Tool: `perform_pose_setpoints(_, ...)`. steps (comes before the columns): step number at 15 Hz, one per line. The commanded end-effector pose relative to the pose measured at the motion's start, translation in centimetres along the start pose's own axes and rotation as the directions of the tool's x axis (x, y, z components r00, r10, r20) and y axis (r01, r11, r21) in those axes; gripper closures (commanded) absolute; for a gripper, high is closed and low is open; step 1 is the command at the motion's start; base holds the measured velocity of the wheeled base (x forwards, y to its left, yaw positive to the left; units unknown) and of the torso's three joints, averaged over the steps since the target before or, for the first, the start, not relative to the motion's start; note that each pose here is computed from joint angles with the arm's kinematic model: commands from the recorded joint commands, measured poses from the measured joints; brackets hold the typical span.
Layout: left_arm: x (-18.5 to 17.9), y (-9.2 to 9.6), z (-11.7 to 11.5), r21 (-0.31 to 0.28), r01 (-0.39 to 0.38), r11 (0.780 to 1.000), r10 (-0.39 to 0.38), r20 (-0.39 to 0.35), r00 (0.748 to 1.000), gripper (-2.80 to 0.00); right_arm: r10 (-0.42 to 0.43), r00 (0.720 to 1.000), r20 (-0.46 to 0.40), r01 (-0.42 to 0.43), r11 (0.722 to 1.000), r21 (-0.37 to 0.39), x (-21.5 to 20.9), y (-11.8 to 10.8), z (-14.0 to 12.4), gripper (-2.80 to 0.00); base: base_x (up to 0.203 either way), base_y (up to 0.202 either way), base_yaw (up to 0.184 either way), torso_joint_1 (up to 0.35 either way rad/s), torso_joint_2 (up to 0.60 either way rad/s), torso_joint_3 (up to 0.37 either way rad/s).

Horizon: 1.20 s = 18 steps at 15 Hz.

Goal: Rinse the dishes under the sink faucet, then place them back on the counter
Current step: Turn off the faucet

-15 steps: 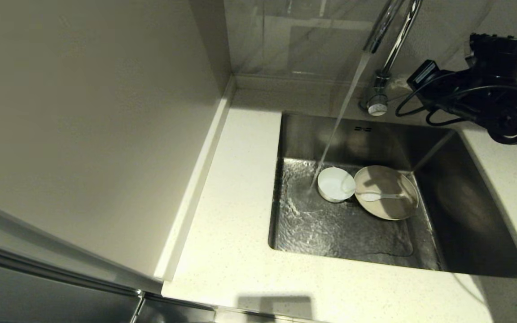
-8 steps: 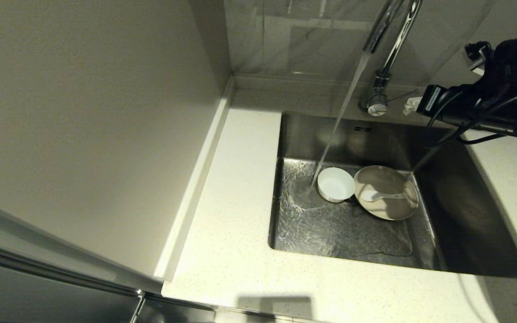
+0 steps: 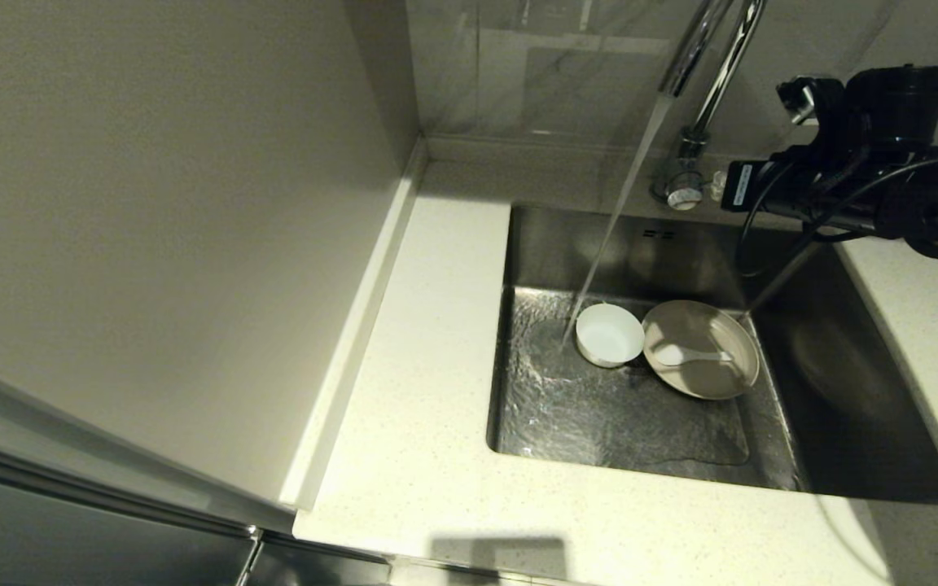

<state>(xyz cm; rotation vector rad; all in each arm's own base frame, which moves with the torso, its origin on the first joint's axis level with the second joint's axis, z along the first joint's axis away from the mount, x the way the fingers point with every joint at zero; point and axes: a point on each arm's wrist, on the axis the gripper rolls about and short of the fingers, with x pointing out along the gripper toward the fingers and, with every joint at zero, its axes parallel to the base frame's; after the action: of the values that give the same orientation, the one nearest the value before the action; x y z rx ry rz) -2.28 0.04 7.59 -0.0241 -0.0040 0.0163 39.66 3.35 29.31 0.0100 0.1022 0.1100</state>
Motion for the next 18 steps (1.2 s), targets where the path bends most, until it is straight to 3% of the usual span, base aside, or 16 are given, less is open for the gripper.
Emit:
perform_pose_setpoints(1, 0.0, 0.0, 0.0, -0.001, 0.0, 1.0, 0.0, 0.004, 1.0, 0.0, -0.006, 1.0, -0.028, 0.006, 1.0, 0.0, 1.4, -0.1, -1.2, 0.0, 0.0, 0.0, 0.0, 0.0, 0.0, 0.0)
perform_pose_setpoints(11, 0.0, 0.0, 0.0, -0.001, 0.0, 1.0, 0.0, 0.004, 1.0, 0.0, -0.026, 0.999, -0.03, 0.026, 1.0, 0.015, 5.0, -0.9, -2.7, 0.0, 0.0, 0.0, 0.0, 0.0, 0.0, 0.0)
perform_pose_setpoints(18, 0.0, 0.0, 0.0, -0.001, 0.0, 1.0, 0.0, 0.004, 1.0, 0.0, -0.047, 0.997, 0.059, 0.044, 0.998, 0.05, 6.8, -2.3, -1.7, 0.0, 0.0, 0.0, 0.0, 0.0, 0.0, 0.0)
